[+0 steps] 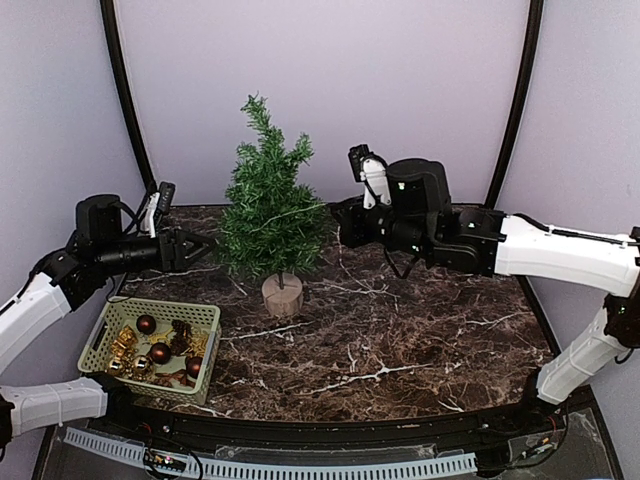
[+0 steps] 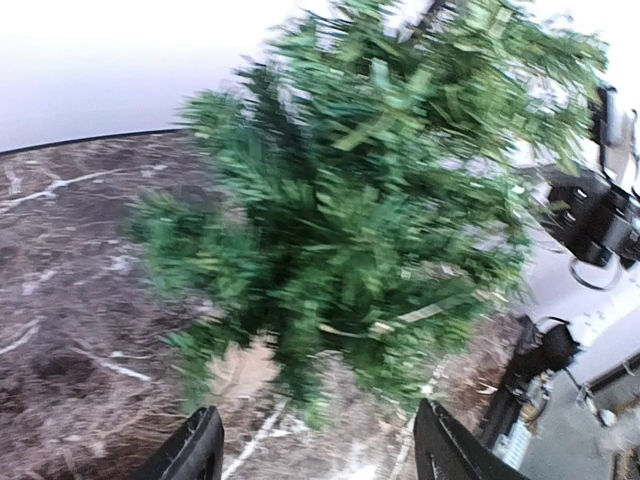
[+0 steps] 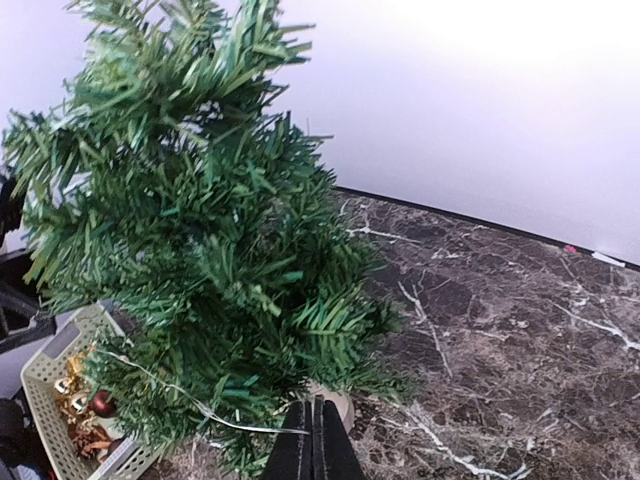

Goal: Decorate the small christmas tree
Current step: Turn around the Christmas tree at the center of the board.

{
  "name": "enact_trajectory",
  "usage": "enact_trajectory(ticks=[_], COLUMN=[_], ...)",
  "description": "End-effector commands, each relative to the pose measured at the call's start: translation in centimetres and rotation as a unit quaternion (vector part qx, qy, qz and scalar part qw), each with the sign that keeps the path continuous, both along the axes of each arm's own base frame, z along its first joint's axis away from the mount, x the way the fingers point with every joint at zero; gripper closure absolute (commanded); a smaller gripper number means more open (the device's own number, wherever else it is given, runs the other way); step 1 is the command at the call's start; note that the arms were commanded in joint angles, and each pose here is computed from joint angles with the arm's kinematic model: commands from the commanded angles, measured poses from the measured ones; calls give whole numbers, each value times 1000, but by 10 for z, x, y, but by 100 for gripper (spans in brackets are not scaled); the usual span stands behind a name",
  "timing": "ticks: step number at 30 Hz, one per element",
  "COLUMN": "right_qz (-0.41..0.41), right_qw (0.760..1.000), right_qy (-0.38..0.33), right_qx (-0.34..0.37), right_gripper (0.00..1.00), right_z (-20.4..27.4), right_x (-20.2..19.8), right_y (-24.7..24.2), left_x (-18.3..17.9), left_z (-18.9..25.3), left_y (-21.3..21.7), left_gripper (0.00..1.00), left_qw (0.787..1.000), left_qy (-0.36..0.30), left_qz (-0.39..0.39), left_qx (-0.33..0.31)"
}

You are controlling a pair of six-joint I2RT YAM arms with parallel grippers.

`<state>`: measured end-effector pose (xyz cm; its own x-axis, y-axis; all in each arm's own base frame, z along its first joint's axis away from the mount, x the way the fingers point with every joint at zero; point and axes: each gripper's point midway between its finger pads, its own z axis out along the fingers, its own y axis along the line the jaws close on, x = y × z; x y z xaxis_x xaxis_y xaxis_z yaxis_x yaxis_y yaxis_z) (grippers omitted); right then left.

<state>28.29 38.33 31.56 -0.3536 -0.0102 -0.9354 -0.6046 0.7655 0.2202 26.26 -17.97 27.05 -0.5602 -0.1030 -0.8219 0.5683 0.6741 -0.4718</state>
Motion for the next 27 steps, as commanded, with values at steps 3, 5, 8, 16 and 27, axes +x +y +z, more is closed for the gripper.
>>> enact_trajectory(ticks=[3,5,8,16,27], right_qz=[-61,-61,-56,-49,106], right_qw=[998,998,998,999,994], right_qy=[-10,-9,-7,4,-24], right_qx=[-23,-25,-21,-8,31], right_gripper=[100,100,100,100,100], right_z=[6,5,4,0,15], right_x=[24,25,25,19,-49], right_y=[-4,-1,0,-1,19], left_x=[-19,-20,-20,-18,-7], left_z=[5,6,4,-12,-14], left_y=[-28,-32,-37,-50,-47], left_gripper=[32,31,29,45,87], left_qw=[994,993,992,992,995], left_qy=[20,18,20,40,35], left_qz=[-91,-98,-104,-101,-72], left_qx=[-64,-65,-64,-58,-59])
